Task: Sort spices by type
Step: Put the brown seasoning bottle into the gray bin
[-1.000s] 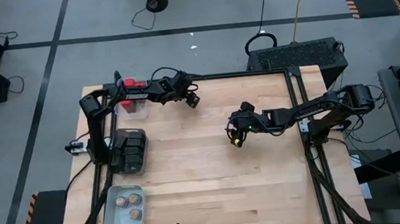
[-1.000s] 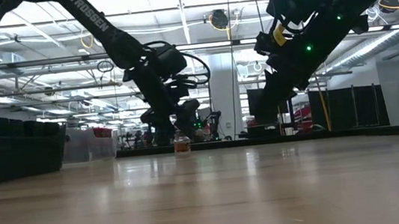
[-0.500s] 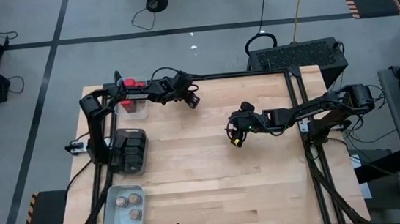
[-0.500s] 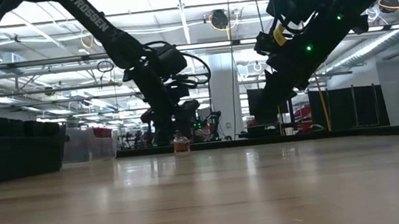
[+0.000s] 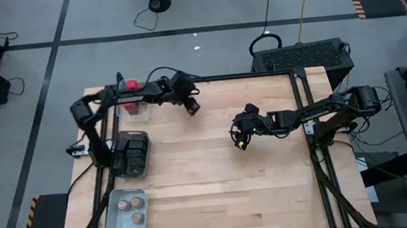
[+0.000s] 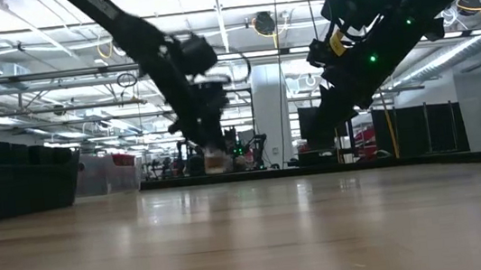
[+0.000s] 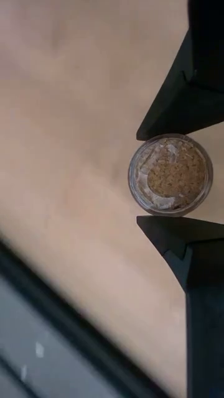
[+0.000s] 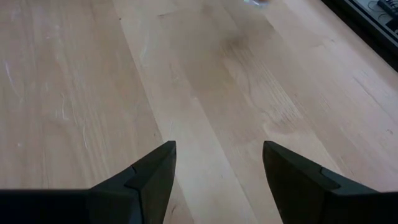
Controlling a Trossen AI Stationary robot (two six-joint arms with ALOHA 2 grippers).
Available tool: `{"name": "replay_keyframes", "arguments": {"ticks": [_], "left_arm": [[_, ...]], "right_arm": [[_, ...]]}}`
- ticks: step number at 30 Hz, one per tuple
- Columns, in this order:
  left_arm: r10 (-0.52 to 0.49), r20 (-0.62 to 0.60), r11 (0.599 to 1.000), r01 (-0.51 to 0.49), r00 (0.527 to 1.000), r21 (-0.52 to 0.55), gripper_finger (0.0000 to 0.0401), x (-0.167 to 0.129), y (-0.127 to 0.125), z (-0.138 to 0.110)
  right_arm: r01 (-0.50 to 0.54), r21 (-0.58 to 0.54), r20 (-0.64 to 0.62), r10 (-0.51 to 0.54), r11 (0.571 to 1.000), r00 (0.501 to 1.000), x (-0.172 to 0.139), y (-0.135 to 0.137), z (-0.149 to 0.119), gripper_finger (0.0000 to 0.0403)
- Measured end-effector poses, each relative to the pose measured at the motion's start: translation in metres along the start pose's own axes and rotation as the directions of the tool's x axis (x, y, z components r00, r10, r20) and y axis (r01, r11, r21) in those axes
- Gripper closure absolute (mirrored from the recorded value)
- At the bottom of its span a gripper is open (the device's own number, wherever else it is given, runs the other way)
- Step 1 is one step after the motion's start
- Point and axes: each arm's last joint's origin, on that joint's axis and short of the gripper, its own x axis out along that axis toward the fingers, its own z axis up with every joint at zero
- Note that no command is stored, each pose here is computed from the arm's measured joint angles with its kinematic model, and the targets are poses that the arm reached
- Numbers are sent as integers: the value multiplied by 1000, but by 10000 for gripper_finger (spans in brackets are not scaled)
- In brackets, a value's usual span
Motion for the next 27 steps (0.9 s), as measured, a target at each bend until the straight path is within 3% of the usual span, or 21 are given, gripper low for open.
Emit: {"name": "replay_keyframes", "arguments": {"ticks": [4,8,14,17,23,27], "left_arm": [[-123,-24,990,124,992,64,215,-42,-17,0],[-182,-9,974,182,983,133,215,-94,-41,-4],[-309,36,928,294,950,227,215,-171,-77,-30],[-389,14,885,369,921,284,215,-205,-95,-51],[-567,-80,750,554,820,361,215,-263,-135,-100],[-614,-120,703,609,780,367,215,-290,-161,-134]], "right_arm": [[0,1,0,0,1000,1000,0,0,0,181],[0,2,2,0,1000,1000,0,0,0,181],[-1,22,4,1,1000,1000,0,0,1,181],[-1,40,6,1,999,1000,0,0,1,181],[-8,81,26,6,997,1000,0,1,3,181],[-55,106,76,47,993,996,0,2,8,181]]}}
